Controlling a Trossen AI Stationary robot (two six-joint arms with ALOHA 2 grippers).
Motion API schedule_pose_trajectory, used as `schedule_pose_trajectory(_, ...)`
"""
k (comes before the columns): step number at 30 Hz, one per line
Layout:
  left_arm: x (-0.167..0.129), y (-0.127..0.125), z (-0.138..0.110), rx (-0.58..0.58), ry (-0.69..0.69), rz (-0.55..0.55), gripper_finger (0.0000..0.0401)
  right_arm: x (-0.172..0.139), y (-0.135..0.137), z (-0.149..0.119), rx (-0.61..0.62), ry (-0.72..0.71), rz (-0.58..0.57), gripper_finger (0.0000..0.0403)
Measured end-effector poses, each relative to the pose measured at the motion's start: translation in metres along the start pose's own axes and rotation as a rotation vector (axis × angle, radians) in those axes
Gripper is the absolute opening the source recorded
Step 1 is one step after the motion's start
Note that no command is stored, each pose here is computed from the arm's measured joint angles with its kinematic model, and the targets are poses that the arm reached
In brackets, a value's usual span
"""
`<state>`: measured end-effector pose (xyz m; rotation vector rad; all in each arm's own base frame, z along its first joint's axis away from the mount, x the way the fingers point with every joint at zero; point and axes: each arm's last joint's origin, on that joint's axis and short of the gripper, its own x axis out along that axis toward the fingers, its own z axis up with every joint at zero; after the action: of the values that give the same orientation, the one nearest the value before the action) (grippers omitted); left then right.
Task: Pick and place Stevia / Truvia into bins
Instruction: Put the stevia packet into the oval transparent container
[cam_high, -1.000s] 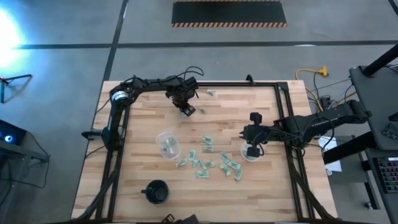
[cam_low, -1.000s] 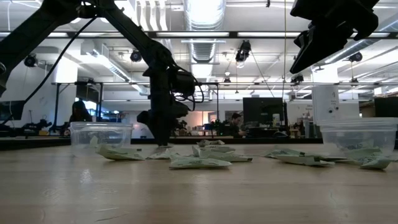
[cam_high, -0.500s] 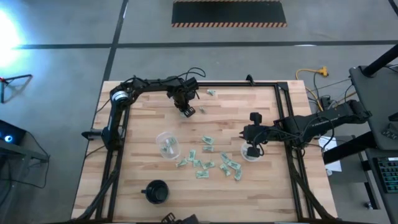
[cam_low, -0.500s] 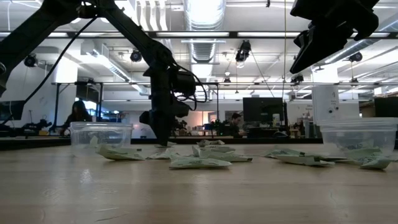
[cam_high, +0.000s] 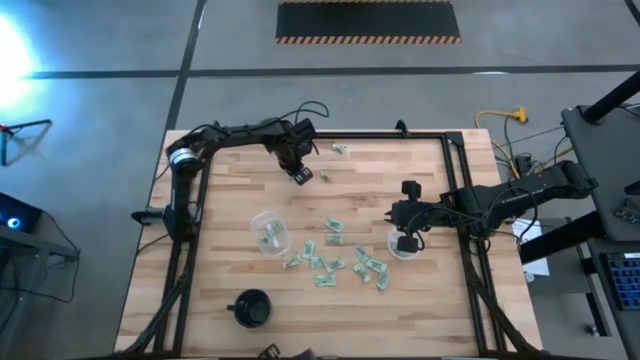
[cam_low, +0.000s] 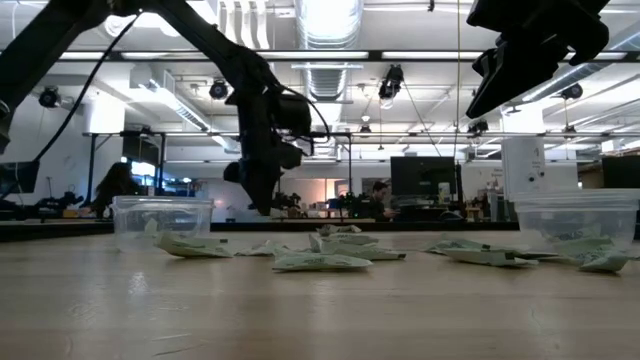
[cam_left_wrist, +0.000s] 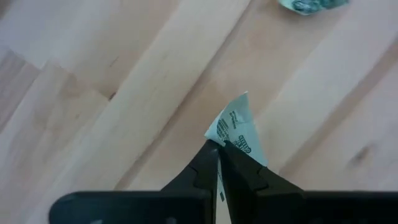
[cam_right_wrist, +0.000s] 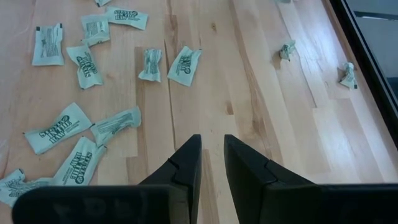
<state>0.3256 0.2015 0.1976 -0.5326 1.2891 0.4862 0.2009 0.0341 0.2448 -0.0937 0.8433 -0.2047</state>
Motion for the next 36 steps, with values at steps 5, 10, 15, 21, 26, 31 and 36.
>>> schedule_pose_trajectory(5, -0.025, -0.008, -0.008, 0.024, -0.021, -0.008, 0.0, 0.0, 0.0, 0.0, 0.0, -0.001, 0.0, 0.0059)
schedule_pose_trajectory(10, -0.053, -0.023, -0.023, 0.068, -0.024, -0.02, 0.0, 0.0, 0.0, 0.0, 0.002, -0.001, 0.0, 0.0059)
schedule_pose_trajectory(15, -0.078, -0.048, -0.045, 0.145, -0.05, -0.043, 0.0, 0.0, 0.0, 0.0, 0.005, -0.003, 0.0, 0.0059)
schedule_pose_trajectory(21, -0.1, -0.077, -0.078, 0.234, -0.092, -0.076, 0.0, 0.0, 0.0, 0.001, 0.007, -0.009, 0.001, 0.0059)
schedule_pose_trajectory(26, -0.094, -0.094, -0.107, 0.311, -0.048, -0.063, 0.0, 0.0, 0.0, 0.002, 0.012, -0.023, 0.003, 0.0059)
schedule_pose_trajectory(31, -0.077, -0.101, -0.136, 0.358, 0.021, -0.034, 0.0, 0.0, 0.001, 0.005, 0.018, -0.047, 0.007, 0.0059)
schedule_pose_trajectory(36, -0.059, -0.101, -0.154, 0.371, 0.054, -0.009, 0.0, 0.0, 0.001, 0.005, 0.019, -0.051, 0.008, 0.0059)
